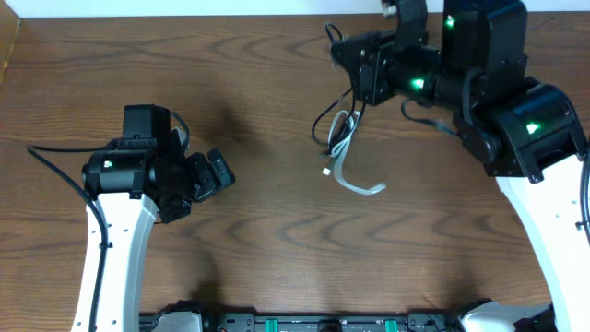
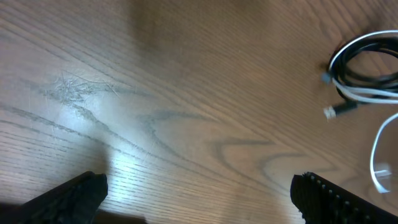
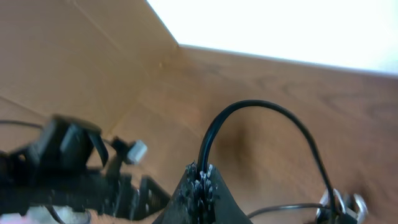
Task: Untangle cables
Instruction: 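Lift the black cable with the right gripper up and away, then pull the black cable further toward the back right, unwinding it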
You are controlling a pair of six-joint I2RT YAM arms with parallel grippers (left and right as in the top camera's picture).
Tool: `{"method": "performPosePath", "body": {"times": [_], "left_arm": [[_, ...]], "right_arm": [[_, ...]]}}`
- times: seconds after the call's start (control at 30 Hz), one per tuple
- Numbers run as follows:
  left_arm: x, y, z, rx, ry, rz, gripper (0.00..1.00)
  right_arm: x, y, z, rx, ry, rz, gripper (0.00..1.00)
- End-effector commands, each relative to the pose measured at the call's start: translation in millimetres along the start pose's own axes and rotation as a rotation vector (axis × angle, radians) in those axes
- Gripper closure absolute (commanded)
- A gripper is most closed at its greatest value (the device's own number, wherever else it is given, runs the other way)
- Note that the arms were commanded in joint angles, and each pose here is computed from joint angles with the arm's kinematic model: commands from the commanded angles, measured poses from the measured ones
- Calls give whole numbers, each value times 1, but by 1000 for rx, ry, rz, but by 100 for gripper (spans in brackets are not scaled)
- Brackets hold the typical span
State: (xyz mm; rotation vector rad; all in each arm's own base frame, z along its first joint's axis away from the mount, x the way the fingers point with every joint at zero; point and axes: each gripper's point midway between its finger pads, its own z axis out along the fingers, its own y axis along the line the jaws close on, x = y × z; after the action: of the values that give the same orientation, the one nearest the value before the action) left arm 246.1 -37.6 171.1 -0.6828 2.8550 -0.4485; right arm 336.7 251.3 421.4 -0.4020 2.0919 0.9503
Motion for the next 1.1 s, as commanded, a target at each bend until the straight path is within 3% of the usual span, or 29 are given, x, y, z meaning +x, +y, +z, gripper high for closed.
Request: {"method": "performPosePath", "body": {"times": [0.0,0.27,0.53,0.7,1.07], "left_arm": [[-1,-1,1,3,3,0,0],[-1,-1,1,3,4,0,0],[-1,-1,1,3,3,1,0],[-1,-1,1,3,3,1,0],[-1,-1,1,3,3,1,0]], "right_arm": [[13,-7,14,31,57,-16,99],[18,-4,35,-22,96,28,99],[-35,43,-10,-115,-64,-34,99],[-48,66,-36,-159,-106,-70,98],[-11,-17,-4,198,29,3,98]]}}
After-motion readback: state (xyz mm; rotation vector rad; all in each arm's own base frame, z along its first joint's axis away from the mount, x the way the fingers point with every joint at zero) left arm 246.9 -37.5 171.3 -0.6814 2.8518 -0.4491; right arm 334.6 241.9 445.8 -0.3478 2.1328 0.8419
